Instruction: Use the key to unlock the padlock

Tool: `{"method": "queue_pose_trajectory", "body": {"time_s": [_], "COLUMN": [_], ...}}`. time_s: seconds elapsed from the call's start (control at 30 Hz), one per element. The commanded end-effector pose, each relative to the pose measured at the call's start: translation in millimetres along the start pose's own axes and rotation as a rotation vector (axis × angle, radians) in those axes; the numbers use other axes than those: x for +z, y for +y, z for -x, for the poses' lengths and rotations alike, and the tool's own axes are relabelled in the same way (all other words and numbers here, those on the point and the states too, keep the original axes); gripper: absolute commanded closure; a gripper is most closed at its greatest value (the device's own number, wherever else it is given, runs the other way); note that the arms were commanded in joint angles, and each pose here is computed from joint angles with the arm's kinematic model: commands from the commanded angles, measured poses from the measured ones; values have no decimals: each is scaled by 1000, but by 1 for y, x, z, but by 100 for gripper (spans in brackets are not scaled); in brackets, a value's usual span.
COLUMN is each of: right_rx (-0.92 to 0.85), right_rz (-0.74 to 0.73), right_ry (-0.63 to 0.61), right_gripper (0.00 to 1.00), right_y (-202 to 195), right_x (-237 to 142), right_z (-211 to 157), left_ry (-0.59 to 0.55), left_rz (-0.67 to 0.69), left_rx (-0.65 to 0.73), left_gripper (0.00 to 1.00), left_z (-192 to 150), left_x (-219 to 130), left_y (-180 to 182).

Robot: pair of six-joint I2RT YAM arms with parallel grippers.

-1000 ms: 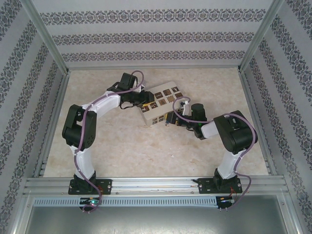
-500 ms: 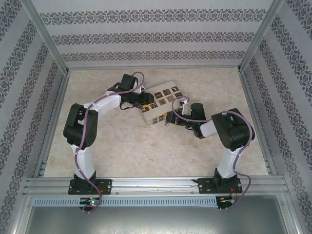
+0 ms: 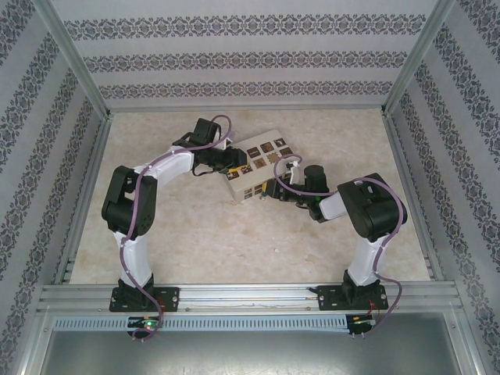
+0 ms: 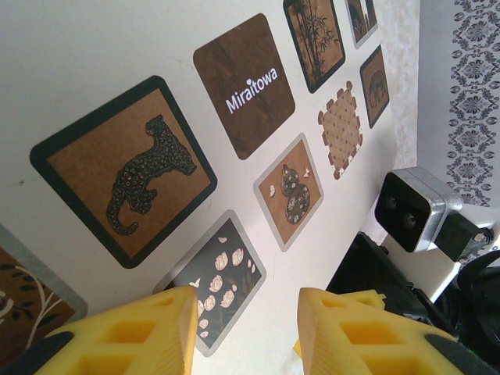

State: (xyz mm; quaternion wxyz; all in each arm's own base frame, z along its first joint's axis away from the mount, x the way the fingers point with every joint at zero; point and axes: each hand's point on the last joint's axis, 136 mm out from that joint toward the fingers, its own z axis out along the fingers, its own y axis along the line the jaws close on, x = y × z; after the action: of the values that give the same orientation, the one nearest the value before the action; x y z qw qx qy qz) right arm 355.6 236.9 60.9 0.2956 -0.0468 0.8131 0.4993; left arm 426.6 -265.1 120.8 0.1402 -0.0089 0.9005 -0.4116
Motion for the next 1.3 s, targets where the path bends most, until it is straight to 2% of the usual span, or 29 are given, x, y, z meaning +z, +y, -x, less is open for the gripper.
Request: {"method": "queue_pose_trajectory", "body": {"time_s": [0.0, 0.33, 0.7, 0.83, 1.27], "right_rx": [-50, -49, -42, -38, 35], "right_rz": [59, 50, 28, 17, -6], "right_ry": [0, -5, -4, -16, -147], "right_gripper": [62, 75, 96, 100, 100], "right_y": [15, 14, 9, 7, 1], "right_x": [0, -1, -3, -5, -22], "right_z": [0, 1, -2, -1, 14], "left_ry": [54, 55, 54, 56, 74], "left_rz": [48, 51, 53, 60, 71], "left_rx": [-20, -18, -18, -25, -50], "left_gripper": [62, 62, 62, 62, 62], "left_z": [-14, -14, -14, -17, -35], "left_x": [14, 13, 13, 13, 13], "left_y": [19, 19, 19, 22, 30]}}
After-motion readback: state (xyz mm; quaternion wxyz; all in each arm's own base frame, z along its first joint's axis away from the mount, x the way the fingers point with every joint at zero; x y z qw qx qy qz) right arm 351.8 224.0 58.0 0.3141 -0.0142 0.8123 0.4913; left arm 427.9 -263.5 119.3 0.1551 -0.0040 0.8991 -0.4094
